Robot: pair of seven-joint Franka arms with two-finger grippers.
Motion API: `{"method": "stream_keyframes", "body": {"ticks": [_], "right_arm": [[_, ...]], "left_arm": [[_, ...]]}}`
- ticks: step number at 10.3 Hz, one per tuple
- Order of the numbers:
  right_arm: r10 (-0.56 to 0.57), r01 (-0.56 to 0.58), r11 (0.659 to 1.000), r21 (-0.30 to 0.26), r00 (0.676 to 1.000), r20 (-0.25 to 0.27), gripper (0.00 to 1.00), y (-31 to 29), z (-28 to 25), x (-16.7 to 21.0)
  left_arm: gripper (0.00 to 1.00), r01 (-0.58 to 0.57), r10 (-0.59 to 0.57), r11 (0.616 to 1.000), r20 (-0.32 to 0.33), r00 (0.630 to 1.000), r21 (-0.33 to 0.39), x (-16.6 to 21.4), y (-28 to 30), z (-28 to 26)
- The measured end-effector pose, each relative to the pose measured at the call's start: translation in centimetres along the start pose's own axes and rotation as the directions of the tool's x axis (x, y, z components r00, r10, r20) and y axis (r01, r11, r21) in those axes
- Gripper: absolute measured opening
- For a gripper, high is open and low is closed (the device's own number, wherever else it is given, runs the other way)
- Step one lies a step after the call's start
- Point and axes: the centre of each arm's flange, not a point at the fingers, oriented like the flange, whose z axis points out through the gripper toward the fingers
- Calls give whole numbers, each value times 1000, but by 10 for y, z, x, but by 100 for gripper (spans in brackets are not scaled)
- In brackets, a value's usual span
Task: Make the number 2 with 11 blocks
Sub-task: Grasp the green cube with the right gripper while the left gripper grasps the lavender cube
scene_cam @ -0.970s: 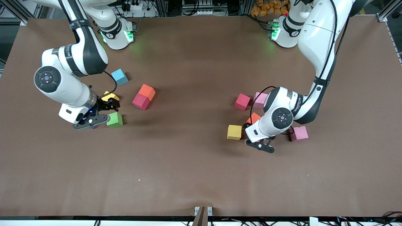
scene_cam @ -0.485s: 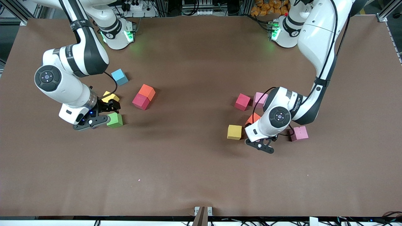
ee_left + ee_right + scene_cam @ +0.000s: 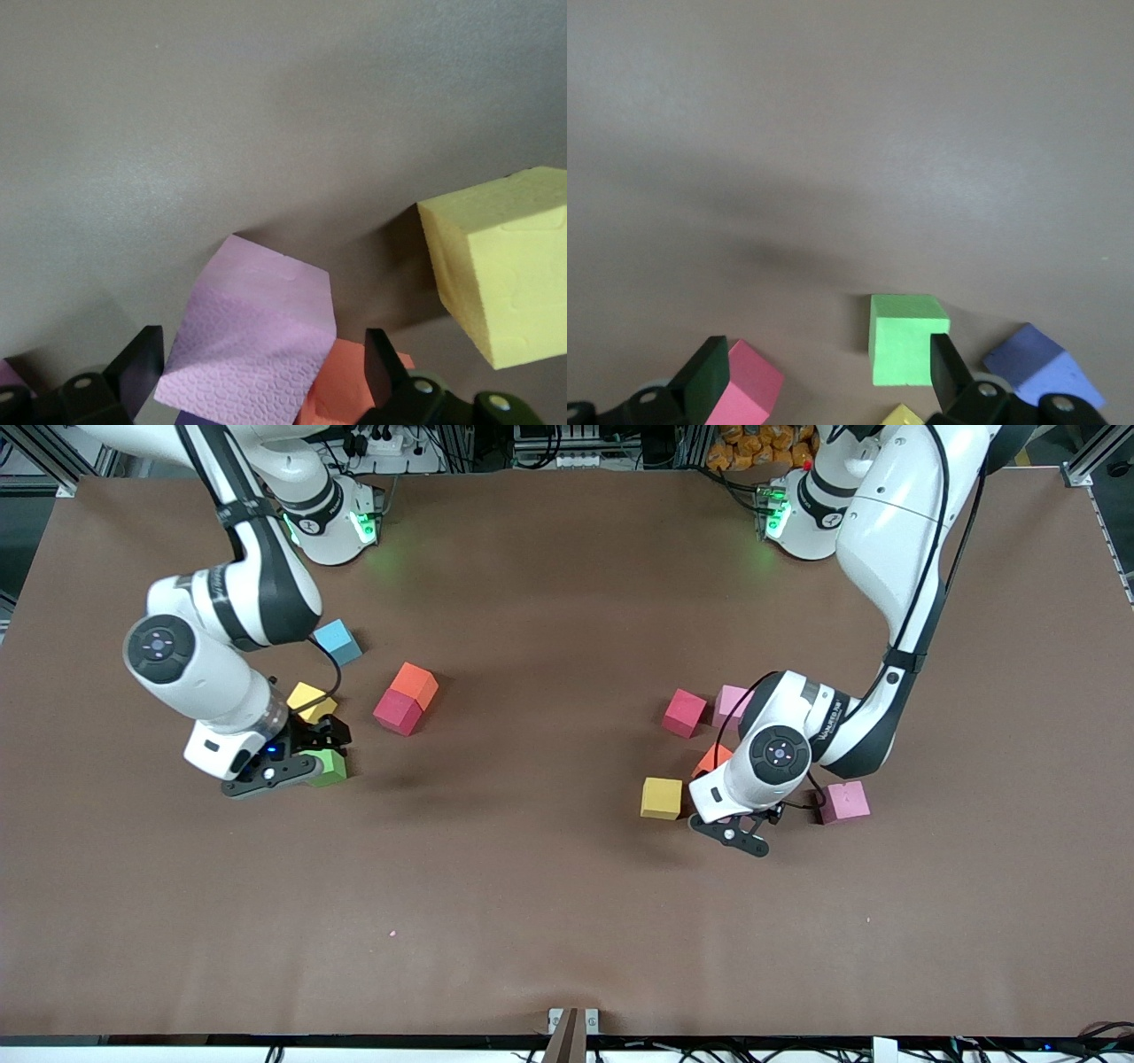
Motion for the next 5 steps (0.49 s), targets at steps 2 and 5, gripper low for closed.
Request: {"method": "stream_keyframes", "body": {"ticks": [2,5], "right_arm": [[-13,13,1000,4,1000,17,100,-7,24,-1],[-9,10,1000,-21,999,49,100,12,59,-9]], "left_arm": [[100,-2,2,1000,9,1000,-1,-1,0,6],[100,-2,2,1000,18,1000,-3,-1,0,13]]}}
